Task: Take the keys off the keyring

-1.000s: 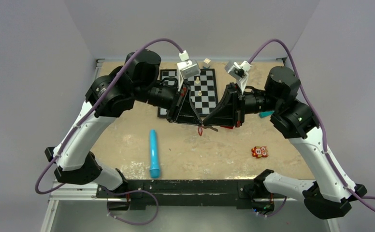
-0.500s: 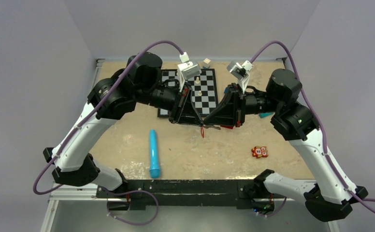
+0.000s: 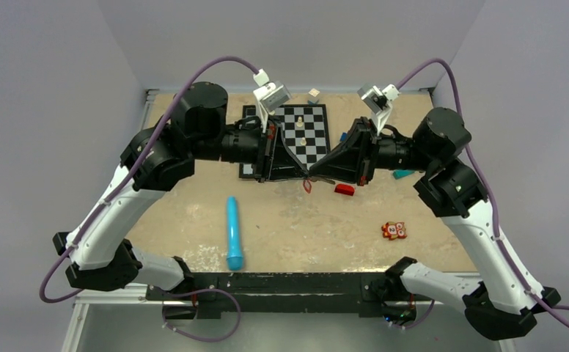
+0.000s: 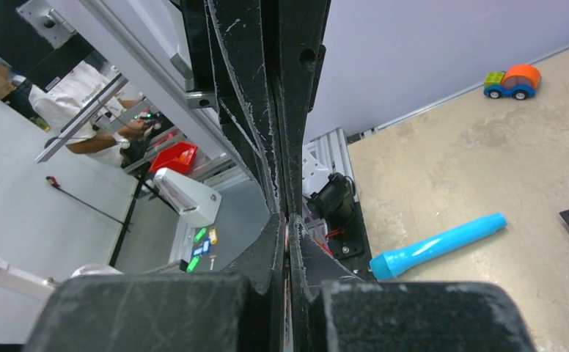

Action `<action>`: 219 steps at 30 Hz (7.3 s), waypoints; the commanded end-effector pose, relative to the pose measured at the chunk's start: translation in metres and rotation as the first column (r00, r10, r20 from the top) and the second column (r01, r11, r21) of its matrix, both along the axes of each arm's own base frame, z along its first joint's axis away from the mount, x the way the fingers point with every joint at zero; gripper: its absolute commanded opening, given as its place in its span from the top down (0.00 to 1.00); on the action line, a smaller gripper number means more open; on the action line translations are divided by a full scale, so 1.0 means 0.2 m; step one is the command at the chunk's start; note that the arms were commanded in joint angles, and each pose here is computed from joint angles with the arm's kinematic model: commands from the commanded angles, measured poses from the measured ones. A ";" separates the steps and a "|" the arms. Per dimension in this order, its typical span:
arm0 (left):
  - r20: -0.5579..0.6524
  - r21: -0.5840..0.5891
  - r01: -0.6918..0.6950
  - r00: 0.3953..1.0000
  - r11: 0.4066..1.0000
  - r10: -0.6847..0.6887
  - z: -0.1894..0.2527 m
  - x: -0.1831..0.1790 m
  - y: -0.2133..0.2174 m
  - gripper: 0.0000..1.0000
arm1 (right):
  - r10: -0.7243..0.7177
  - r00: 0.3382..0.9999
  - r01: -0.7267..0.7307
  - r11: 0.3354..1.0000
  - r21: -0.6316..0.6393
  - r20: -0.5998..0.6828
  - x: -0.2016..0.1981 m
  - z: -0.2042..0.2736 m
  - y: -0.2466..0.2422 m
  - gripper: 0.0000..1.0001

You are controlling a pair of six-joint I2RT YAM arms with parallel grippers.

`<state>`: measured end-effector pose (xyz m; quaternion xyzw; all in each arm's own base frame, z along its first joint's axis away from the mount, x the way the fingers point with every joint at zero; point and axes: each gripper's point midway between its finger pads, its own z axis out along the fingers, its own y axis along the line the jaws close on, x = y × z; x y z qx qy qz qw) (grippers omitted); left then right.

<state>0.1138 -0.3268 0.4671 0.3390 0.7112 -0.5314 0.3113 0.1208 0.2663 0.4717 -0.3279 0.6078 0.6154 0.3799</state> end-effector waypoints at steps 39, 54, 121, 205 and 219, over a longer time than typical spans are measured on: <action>0.067 -0.036 0.004 0.998 0.999 -0.002 0.04 -0.03 0.02 1.00 | -0.010 0.994 0.010 1.000 0.000 0.109 -0.06 0.08 -0.05 0.65; 0.076 -0.037 -0.012 0.997 0.999 0.015 0.05 -0.03 0.04 1.00 | -0.005 0.998 0.005 1.000 -0.003 0.064 -0.06 0.01 -0.04 0.71; 0.159 0.116 0.159 0.971 0.980 -0.176 -0.03 -0.04 0.05 0.80 | 0.010 1.000 -0.009 0.999 -0.035 0.021 -0.05 -0.02 -0.03 1.00; 0.235 -0.004 0.042 0.971 0.999 -0.040 0.12 -0.03 0.14 0.45 | -0.080 0.997 0.081 0.994 -0.075 0.020 0.00 -0.06 -0.05 1.00; 0.172 0.027 0.120 0.977 0.992 -0.123 0.04 -0.01 0.02 0.53 | -0.051 0.998 0.053 0.997 -0.054 0.031 -0.04 -0.04 -0.06 1.00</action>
